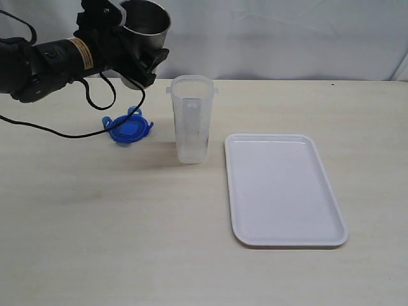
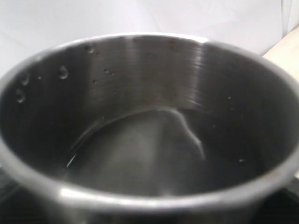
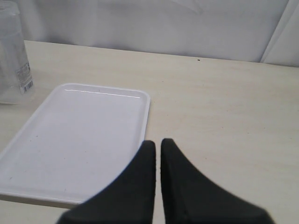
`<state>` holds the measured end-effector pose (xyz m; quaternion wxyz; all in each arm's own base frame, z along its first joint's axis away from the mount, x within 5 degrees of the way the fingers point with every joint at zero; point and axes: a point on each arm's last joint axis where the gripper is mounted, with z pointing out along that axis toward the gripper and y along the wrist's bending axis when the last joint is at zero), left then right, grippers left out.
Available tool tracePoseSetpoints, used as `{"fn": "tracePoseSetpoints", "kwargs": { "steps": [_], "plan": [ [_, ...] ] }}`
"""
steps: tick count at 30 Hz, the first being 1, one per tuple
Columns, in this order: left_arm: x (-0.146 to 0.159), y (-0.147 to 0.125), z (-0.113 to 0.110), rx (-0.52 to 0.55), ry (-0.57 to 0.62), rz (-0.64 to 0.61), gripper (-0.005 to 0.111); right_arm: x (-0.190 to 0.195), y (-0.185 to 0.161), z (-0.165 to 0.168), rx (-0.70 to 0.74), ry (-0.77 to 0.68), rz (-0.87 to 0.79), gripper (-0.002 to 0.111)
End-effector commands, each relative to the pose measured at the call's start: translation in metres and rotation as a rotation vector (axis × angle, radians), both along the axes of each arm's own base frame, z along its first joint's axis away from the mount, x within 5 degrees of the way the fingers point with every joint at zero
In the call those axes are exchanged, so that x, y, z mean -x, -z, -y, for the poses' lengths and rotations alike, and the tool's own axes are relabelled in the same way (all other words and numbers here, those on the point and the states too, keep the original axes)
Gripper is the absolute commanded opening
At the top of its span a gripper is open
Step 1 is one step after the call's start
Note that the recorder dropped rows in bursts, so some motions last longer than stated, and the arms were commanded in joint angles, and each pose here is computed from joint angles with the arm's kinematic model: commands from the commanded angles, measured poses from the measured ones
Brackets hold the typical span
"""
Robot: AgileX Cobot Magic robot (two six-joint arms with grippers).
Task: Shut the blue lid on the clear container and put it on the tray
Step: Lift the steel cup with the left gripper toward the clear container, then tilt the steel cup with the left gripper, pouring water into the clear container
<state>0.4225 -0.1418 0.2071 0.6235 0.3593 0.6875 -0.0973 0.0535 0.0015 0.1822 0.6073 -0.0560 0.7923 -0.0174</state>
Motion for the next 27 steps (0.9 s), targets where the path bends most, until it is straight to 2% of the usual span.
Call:
{"fn": "tracePoseSetpoints", "kwargs": {
  "steps": [1, 7, 12, 27],
  "plan": [
    [-0.0017, -0.0078, 0.0083, 0.073, 0.047, 0.065, 0.0, 0.0, -0.0003, 0.0001, -0.001, 0.003, 0.012, 0.005],
    [-0.0024, -0.0018, 0.0107, 0.083, 0.074, 0.084, 0.0, 0.0, -0.0003, 0.0001, -0.001, 0.003, 0.012, 0.005],
    [-0.0024, -0.0018, 0.0107, 0.028, 0.084, 0.128, 0.0, 0.0, -0.0003, 0.0001, -0.001, 0.003, 0.012, 0.005],
    [-0.002, -0.0032, 0.0114, -0.052, 0.108, 0.211, 0.0, 0.0, -0.0003, 0.0001, -0.001, 0.003, 0.012, 0.005]
  ]
}}
